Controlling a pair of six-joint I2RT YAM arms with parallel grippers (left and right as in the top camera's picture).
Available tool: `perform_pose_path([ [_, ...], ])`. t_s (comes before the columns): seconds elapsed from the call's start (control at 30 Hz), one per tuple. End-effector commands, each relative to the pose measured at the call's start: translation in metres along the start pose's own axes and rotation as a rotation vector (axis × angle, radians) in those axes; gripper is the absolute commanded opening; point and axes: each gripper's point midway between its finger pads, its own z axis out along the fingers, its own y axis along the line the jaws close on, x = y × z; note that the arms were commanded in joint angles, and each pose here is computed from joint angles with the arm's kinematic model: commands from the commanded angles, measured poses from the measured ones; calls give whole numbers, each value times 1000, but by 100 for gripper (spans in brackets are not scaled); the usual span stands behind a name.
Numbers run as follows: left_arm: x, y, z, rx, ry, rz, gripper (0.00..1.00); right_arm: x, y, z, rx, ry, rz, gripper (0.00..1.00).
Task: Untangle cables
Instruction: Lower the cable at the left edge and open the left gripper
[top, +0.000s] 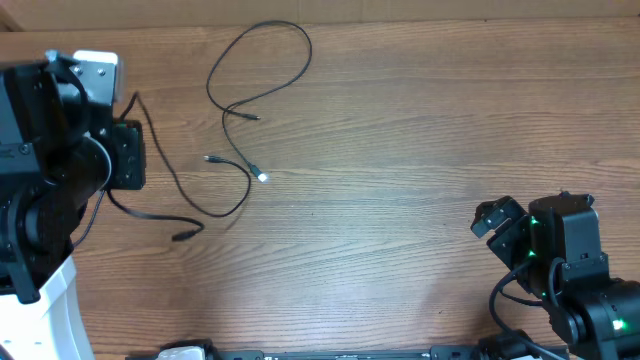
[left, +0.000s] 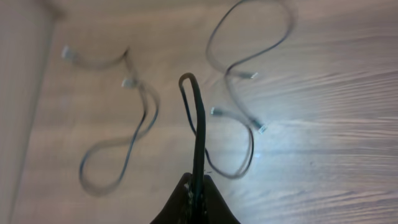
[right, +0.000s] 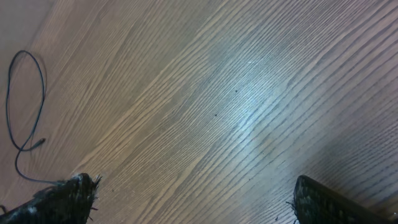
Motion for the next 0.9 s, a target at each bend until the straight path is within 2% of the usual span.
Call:
perform_pose_path([
  [0.0, 17, 43, -3, -262, 62, -209, 4, -1, 1, -1, -5, -7, -4, 100],
  [0.1, 24, 49, -1, -301, 87, -279, 4, -1, 1, -1, -7, -8, -4, 100],
  [0.23, 31, 35, 21, -235, 152, -353, 5, -4, 2, -1, -6, -20, -3, 100],
  [0.33, 47, 19, 47, -173, 253, -423, 4, -6, 0, -1, 3, -33, -2, 100],
  [0.57, 95, 4, 120, -146, 462, -399, 5, -6, 0, -1, 2, -34, -2, 100],
  [0.7, 121, 2, 154, -159, 507, -393, 4, -7, 2, -1, -3, -37, -1, 100],
  [0.87, 142, 11, 200, -227, 481, -376, 4, -7, 2, -1, -3, -37, -1, 100],
])
